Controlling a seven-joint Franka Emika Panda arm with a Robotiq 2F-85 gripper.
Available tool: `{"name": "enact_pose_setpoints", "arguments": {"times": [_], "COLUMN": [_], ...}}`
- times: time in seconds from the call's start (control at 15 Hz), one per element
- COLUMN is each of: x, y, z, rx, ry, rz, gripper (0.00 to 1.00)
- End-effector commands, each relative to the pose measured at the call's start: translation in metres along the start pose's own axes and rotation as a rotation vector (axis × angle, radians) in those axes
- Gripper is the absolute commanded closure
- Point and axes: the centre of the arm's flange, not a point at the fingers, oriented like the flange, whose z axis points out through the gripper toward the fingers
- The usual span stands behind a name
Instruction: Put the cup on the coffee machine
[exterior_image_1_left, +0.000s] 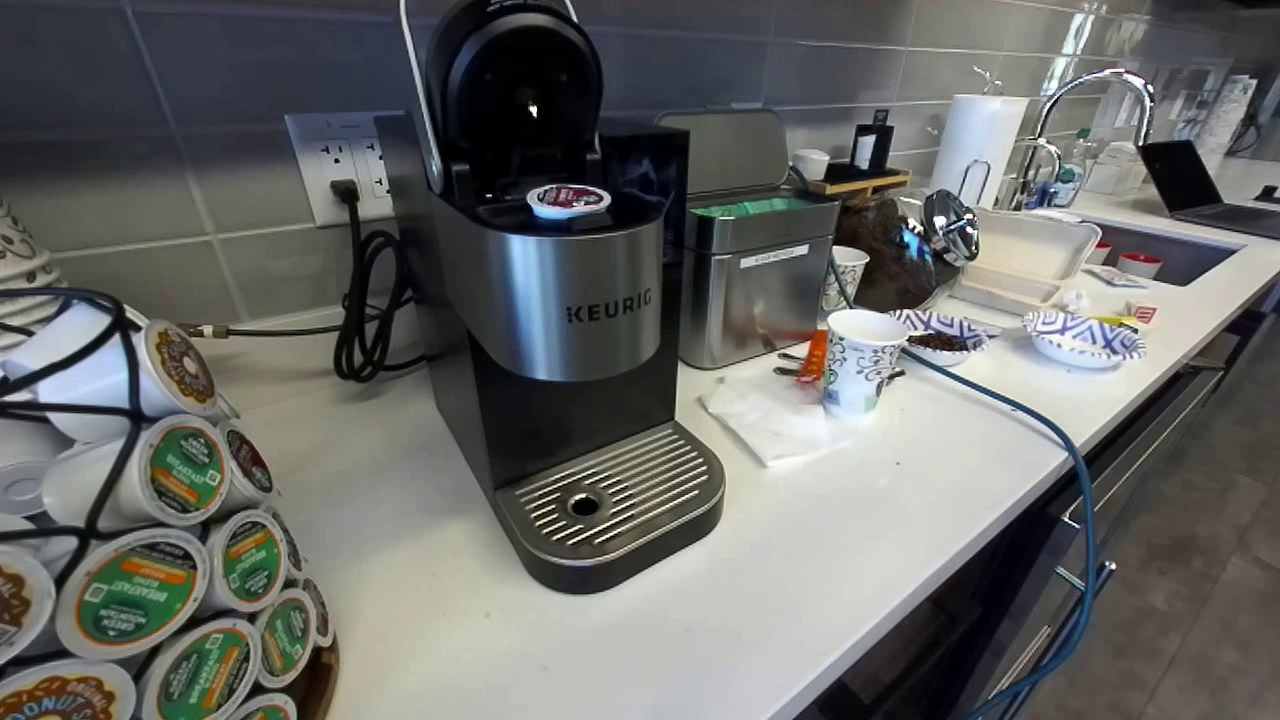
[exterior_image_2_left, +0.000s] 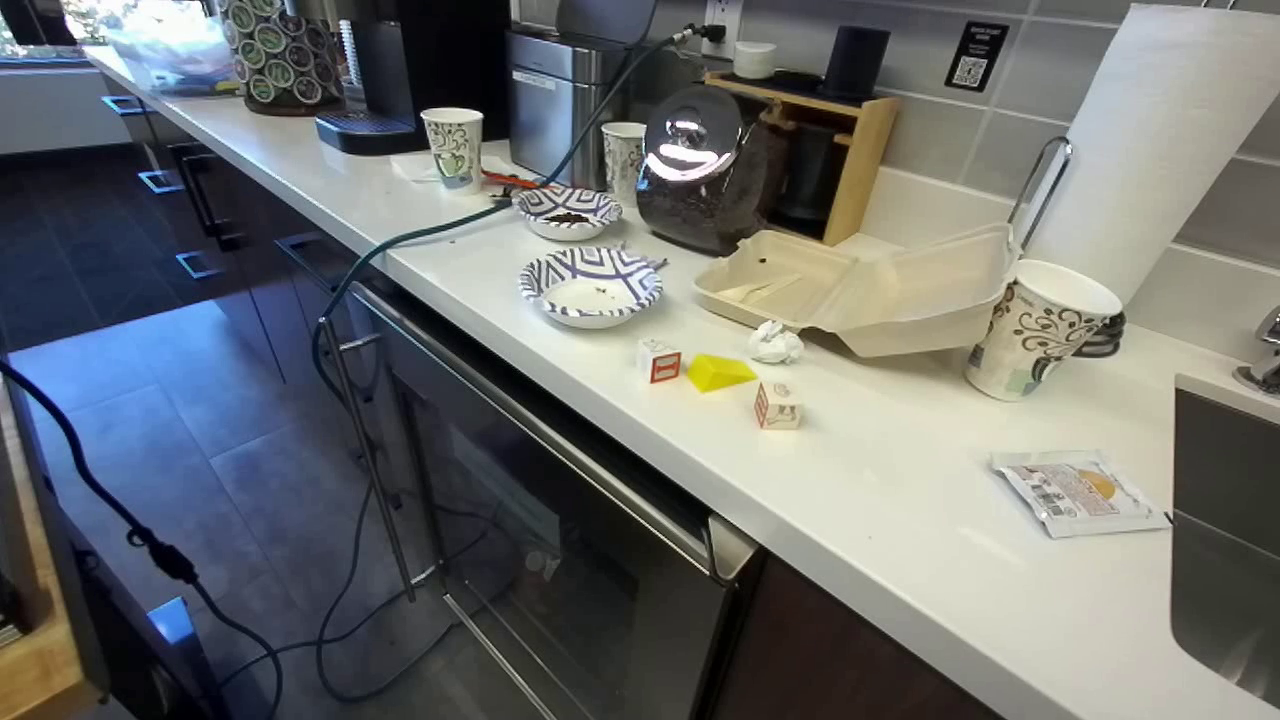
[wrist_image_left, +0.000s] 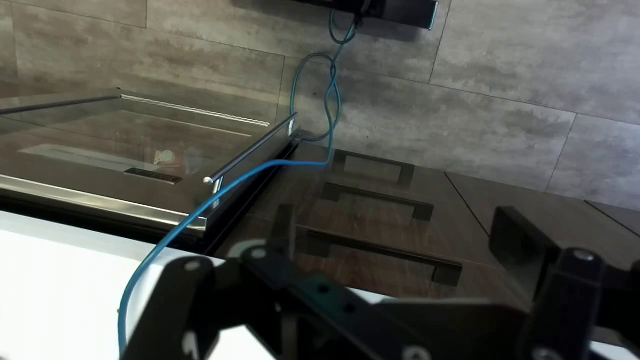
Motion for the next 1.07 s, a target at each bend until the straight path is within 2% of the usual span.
{"name": "enact_pose_setpoints", "arguments": {"times": [0.0,0.2,0.4,0.53,0.67,0.73,1.0], "x": [0.006,0.034,0.071,0.089,0.100,0.076,0.095], "y": [0.022,0.065,0.117,0.144,0.151,0.151,0.153], "z": [-0.008,-0.025,-0.052,-0.072,-0.086,-0.075,-0.081], "rx": [0.029,0.069,0.144,0.164,0.171,0.170,0.179], "ry": [0.053,0.081,0.129,0.166,0.153,0.179,0.172], "rz": [0.097,0.268,0.419,0.485,0.430,0.450,0.440], "gripper": [0.00,0.00,0.00,0.00,0.00,0.00,0.00]}}
